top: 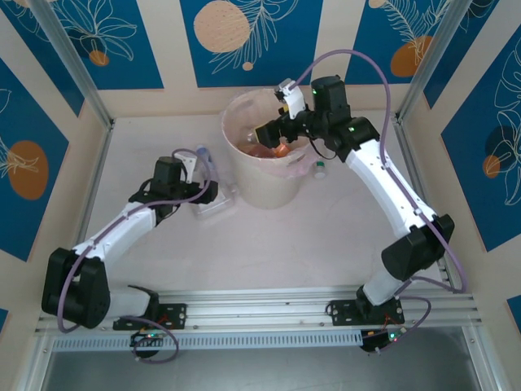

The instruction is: Put the plastic bottles in the bin

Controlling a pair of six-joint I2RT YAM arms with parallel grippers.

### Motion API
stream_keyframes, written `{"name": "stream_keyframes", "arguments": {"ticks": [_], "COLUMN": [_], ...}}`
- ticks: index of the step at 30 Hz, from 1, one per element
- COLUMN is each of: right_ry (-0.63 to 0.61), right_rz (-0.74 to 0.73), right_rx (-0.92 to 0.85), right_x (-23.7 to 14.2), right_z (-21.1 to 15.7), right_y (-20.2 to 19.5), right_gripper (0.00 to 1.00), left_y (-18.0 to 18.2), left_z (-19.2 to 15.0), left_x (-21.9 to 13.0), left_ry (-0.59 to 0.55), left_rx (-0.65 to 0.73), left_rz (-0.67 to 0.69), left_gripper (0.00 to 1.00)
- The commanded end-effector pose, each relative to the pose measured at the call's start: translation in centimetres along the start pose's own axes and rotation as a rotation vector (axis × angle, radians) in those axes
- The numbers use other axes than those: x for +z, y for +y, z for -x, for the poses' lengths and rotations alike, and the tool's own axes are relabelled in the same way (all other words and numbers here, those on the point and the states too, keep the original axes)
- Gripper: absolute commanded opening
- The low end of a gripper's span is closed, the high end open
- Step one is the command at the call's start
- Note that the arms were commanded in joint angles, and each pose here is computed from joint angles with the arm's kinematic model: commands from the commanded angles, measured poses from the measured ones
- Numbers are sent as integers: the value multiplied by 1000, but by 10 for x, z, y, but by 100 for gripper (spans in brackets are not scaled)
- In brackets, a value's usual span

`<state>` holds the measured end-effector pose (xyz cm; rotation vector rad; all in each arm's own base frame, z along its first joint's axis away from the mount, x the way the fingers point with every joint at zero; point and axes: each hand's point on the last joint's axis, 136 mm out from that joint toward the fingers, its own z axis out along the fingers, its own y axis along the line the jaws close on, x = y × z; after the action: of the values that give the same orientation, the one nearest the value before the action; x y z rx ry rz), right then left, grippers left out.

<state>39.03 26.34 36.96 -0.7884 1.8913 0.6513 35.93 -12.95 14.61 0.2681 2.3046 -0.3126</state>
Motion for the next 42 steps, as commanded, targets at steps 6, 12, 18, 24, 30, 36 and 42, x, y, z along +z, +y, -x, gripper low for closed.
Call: {"name": "stream_keyframes", "arguments": {"ticks": [6,12,18,24,30,36,42], "right_ry": [-246,-324,-346,-320,-287,-267,-249], "right_rz": [-130,-159,-232,-264,-277,-268,-269], "right_rx": [43,67,59,73,73,85,104], "right_x": [-54,-90,-113,-117,-112,-103,-98], "right_z": [27,16,5,-10,-21,-23,-31], "right_y": [-3,7,4,-2,-6,-10,-12], "right_gripper": [100,100,100,100,100,100,100], "left_y": [0,14,26,-3,-20,-55,-33], "left_z": [-13,-30,-41,-59,-84,-75,-80], "left_x": [21,45,53,57,36,13,12], "left_ry": [103,186,249,369,412,289,300], "left_rx": [134,209,325,311,217,16,-39], "left_rz": [-37,28,76,-112,-174,-308,-152], "left_gripper": [100,100,100,100,98,100,100]}}
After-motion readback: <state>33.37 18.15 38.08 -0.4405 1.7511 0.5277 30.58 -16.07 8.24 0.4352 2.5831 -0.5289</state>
